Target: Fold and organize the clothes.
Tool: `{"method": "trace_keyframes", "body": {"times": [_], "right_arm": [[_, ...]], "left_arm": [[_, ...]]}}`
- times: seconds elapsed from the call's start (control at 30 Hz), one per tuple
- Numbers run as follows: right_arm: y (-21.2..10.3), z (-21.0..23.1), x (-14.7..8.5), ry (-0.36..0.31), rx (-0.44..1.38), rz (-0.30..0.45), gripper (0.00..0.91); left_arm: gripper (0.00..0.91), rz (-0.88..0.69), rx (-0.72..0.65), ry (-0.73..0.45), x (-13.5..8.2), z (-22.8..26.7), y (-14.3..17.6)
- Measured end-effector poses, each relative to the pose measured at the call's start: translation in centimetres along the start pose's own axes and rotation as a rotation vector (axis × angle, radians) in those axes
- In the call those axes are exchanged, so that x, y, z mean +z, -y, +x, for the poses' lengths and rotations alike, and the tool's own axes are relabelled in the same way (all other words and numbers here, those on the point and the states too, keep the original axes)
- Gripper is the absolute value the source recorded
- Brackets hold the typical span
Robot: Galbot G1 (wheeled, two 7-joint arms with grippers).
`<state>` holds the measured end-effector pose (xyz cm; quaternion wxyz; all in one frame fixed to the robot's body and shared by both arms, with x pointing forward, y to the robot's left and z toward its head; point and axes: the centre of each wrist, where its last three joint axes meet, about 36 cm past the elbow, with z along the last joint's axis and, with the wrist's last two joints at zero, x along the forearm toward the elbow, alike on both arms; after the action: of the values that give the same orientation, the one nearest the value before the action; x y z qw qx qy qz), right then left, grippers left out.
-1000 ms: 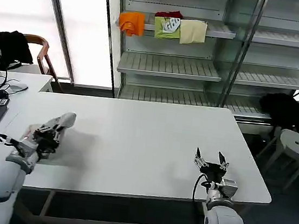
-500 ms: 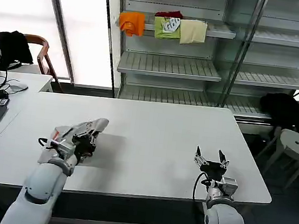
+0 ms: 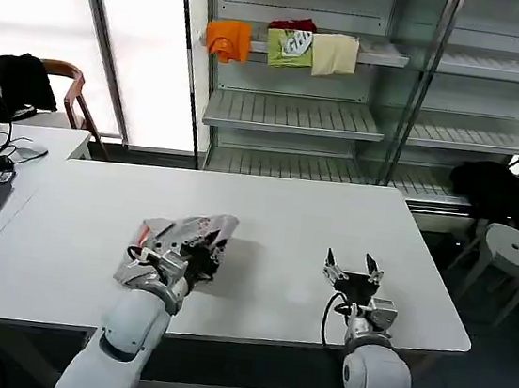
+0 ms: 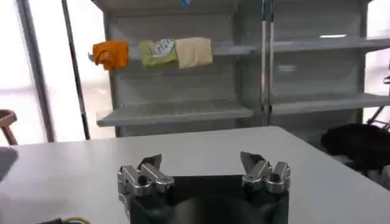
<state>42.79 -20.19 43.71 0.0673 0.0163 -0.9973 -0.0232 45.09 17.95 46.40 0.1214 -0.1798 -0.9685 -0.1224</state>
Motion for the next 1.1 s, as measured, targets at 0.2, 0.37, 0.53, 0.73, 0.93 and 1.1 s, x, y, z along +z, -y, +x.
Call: {"method": "trace_keyframes", "body": {"times": [0.2,0.37,0.53,0.73,0.93,1.1], "right_arm": [[-2.8,-1.3,-0.5,-0.022,-0.076,-0.011,0.907],[-5.5,-2.4,-1.0,-0.063,-0.151,-0.047,0.907],[-7.4,-2.8,-1.1,-0.115,-0.226,-0.092,0.907],[-9.4,-3.2,-0.8,-0.173,-0.303,-0.172,0.907],[-10.1,-4.0,0.1,-0.236,-0.344,-0.246,0.02],[-10.4,-4.8,0.9,-0.28,-0.368,-0.29,0.0]], "left_arm": [[0.907,0.015,0.062,0.048,-1.4,1.3,1.8],[0.907,0.037,0.092,0.123,-3.4,3.3,2.1],[0.907,0.057,0.093,0.185,-5.0,5.2,1.1],[0.907,0.075,0.037,0.196,-4.6,6.5,-1.8],[0.907,0.1,-0.034,0.164,-3.0,7.7,-5.3],[0.907,0.121,-0.083,0.139,-1.8,9.0,-7.9]]}}
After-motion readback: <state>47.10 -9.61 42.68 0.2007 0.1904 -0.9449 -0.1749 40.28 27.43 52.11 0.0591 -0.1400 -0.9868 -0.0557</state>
